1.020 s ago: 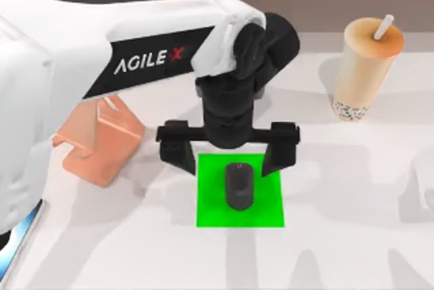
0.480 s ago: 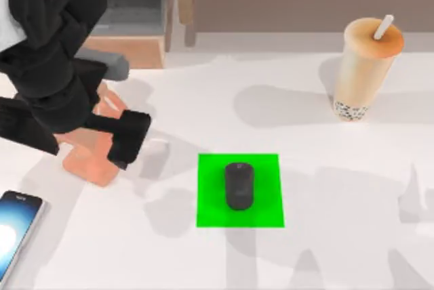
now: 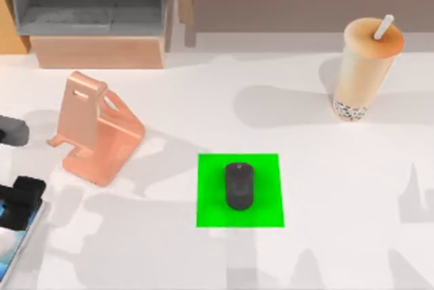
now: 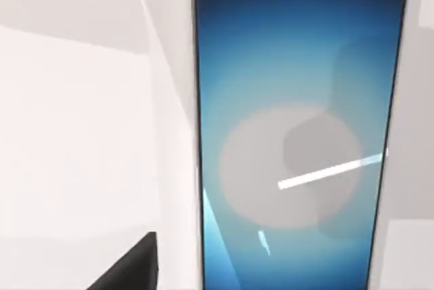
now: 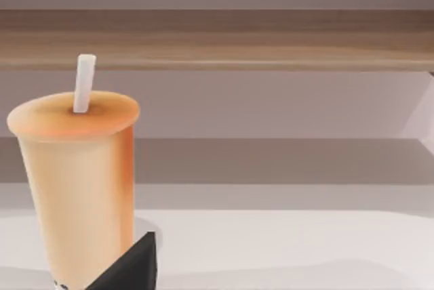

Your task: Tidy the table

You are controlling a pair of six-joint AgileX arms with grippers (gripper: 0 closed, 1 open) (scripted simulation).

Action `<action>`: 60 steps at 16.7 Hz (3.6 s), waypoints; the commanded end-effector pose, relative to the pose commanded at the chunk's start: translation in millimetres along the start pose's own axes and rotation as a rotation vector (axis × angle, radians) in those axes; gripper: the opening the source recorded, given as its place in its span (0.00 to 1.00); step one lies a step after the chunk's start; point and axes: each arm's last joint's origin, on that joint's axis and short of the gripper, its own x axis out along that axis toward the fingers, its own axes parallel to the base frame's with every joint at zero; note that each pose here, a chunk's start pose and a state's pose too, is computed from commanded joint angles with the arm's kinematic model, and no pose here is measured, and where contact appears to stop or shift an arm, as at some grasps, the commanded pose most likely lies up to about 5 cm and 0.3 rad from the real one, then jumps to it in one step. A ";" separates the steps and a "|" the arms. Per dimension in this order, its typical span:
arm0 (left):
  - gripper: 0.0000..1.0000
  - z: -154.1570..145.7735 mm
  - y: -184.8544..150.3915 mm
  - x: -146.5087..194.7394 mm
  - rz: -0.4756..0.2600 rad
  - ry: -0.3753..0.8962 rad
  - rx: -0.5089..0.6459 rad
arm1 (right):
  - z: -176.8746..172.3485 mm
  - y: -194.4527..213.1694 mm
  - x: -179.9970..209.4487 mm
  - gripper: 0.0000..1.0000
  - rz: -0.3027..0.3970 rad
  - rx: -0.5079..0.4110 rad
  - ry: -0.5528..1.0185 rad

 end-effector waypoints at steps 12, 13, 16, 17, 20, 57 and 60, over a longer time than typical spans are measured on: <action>1.00 -3.4 6.8 39.5 0.004 0.010 -0.009 | 0.0 0.0 0.0 1.00 0.000 0.000 0.000; 1.00 -3.5 7.0 48.5 0.005 0.008 -0.009 | 0.0 0.0 0.0 1.00 0.000 0.000 0.000; 1.00 -5.7 6.6 71.2 0.005 0.008 -0.009 | 0.0 0.0 0.0 1.00 0.000 0.000 0.000; 1.00 -6.6 6.4 75.3 0.004 0.010 -0.009 | 0.0 0.0 0.0 1.00 0.000 0.000 0.000; 1.00 -7.0 6.3 77.0 0.003 0.012 -0.009 | 0.0 0.0 0.0 1.00 0.000 0.000 0.000; 0.00 -5.2 6.6 36.6 0.002 -0.012 -0.010 | 0.0 0.0 0.0 1.00 0.000 0.000 0.000; 0.00 -2.3 15.2 22.3 0.029 -0.141 -0.055 | 0.0 0.0 0.0 1.00 0.000 0.000 0.000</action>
